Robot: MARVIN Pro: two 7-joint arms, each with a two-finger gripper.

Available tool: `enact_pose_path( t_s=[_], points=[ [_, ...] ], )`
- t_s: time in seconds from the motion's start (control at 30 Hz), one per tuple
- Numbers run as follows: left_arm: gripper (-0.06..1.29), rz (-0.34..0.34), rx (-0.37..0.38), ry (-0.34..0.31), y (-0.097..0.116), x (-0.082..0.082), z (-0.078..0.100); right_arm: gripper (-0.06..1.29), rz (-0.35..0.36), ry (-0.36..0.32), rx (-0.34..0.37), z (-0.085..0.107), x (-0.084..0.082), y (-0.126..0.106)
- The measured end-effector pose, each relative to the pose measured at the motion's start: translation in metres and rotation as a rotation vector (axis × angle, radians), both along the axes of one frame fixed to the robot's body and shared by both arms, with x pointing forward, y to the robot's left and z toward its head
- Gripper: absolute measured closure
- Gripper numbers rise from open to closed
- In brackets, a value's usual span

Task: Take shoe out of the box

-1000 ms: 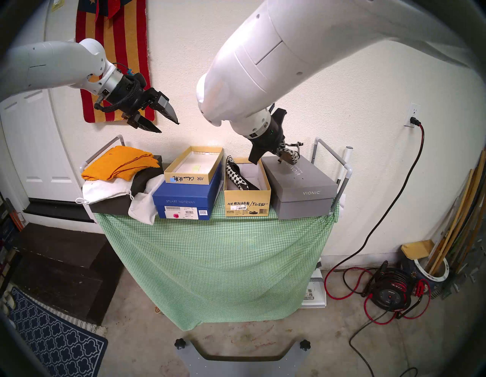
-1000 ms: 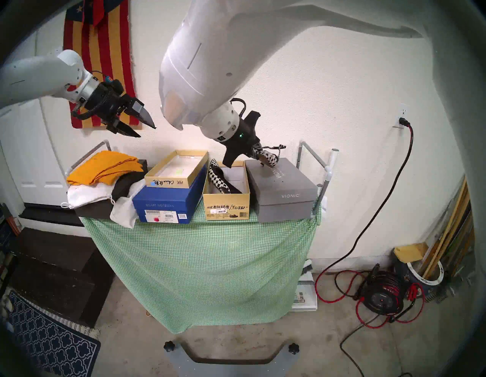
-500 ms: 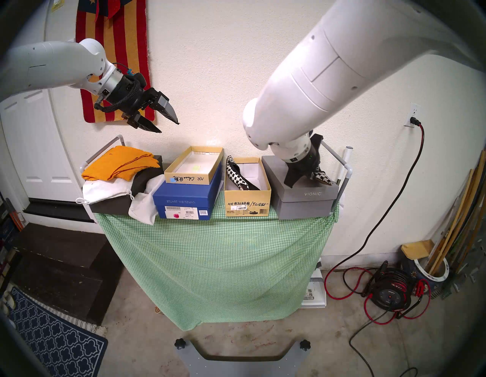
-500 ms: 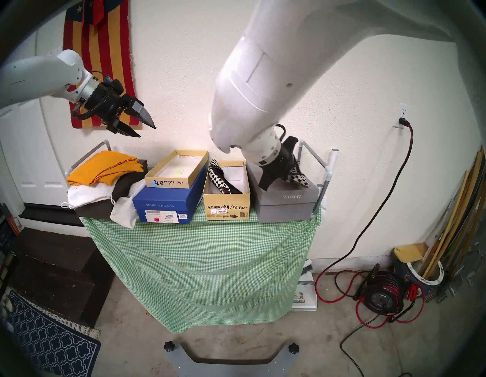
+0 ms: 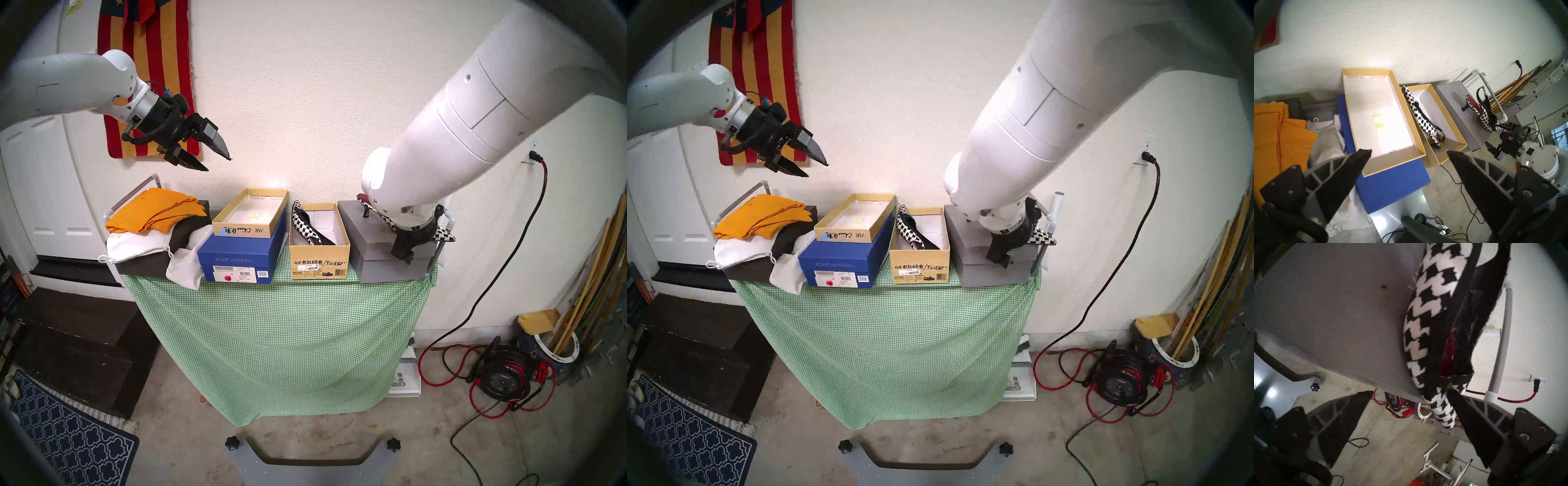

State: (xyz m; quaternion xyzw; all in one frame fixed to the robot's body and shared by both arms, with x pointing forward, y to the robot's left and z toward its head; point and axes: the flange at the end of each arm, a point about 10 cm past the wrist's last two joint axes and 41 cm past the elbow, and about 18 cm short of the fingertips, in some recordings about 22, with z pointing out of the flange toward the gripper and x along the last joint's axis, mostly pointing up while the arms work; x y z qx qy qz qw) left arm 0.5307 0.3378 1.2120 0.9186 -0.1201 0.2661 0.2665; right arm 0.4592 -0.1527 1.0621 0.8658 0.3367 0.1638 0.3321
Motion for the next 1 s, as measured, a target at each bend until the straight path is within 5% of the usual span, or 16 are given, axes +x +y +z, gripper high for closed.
enact_pose_path(
  t_s=[0.07, 0.13, 0.53, 1.0],
  points=[
    [-0.03, 0.000, 0.000, 0.000, 0.000, 0.000, 0.000, 0.08, 0.013, -0.005, 0.007, 0.002, 0.000, -0.001],
    [-0.03, 0.000, 0.000, 0.000, 0.000, 0.000, 0.000, 0.03, 0.031, -0.020, 0.017, 0.005, -0.001, -0.002],
    [-0.03, 0.000, 0.000, 0.000, 0.000, 0.000, 0.000, 0.03, 0.068, -0.138, -0.009, 0.047, -0.006, 0.016],
    [-0.03, 0.000, 0.000, 0.000, 0.000, 0.000, 0.000, 0.03, 0.006, -0.293, -0.053, 0.094, -0.008, 0.016]
  ],
)
